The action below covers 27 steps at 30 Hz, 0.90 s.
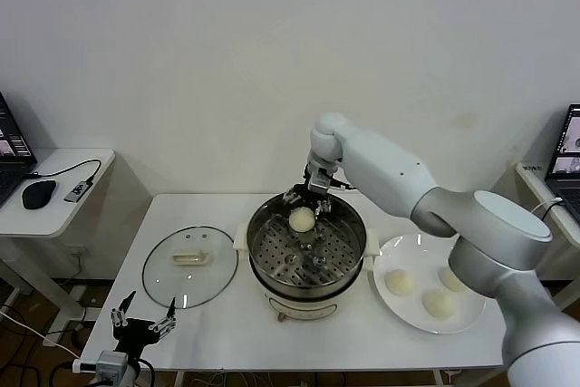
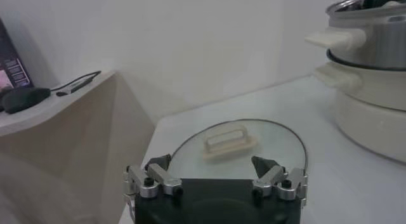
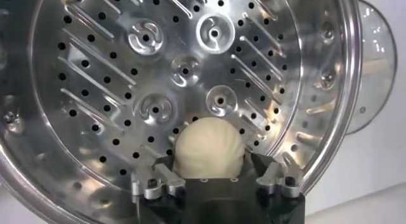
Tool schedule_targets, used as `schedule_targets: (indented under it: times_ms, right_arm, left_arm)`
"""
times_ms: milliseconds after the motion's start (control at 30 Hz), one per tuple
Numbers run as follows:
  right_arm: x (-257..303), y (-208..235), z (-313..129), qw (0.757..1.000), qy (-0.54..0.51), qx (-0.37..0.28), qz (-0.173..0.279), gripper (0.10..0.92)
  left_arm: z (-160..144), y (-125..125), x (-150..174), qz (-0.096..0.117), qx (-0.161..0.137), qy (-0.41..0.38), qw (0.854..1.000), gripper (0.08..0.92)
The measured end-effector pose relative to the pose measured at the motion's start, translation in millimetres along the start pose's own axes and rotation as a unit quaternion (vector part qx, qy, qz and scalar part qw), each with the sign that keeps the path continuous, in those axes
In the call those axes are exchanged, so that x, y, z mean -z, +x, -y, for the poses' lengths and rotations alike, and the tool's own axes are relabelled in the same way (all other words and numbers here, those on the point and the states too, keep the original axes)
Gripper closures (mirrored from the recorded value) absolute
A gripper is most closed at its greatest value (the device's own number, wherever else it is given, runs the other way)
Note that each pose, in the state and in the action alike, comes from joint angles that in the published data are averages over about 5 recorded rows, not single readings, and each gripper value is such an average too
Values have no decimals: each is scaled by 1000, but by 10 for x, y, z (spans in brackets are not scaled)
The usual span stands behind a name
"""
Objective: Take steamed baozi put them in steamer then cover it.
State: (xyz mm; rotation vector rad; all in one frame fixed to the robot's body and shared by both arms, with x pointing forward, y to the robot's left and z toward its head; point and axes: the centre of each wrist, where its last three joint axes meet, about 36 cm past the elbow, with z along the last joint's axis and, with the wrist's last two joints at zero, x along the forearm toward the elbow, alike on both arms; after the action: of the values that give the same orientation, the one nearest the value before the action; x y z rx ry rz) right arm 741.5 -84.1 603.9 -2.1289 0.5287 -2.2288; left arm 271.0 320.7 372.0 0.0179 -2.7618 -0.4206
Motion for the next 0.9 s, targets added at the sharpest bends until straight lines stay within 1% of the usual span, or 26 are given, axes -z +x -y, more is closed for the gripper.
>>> schedule_targets:
  times_ms: [233, 400, 500, 633, 900]
  right_arm:
    - [101, 418, -119, 997, -80, -15, -7, 200]
    - [200, 832, -357, 982, -182, -41, -9, 200]
    - [263, 1053, -548, 965, -256, -51, -10, 200]
    - [345, 1263, -847, 935, -350, -55, -16, 200]
    - [545, 1469, -1493, 868, -494, -42, -33, 200]
  left_arm:
    - [-13, 7, 38, -2, -3, 1, 1000, 177]
    - [3, 19, 79, 0, -9, 4, 1000, 177]
    - [7, 30, 105, 0, -12, 5, 1000, 177]
    - [19, 59, 134, -1, -19, 5, 1000, 177]
    - [31, 98, 188, -2, -24, 9, 1000, 177]
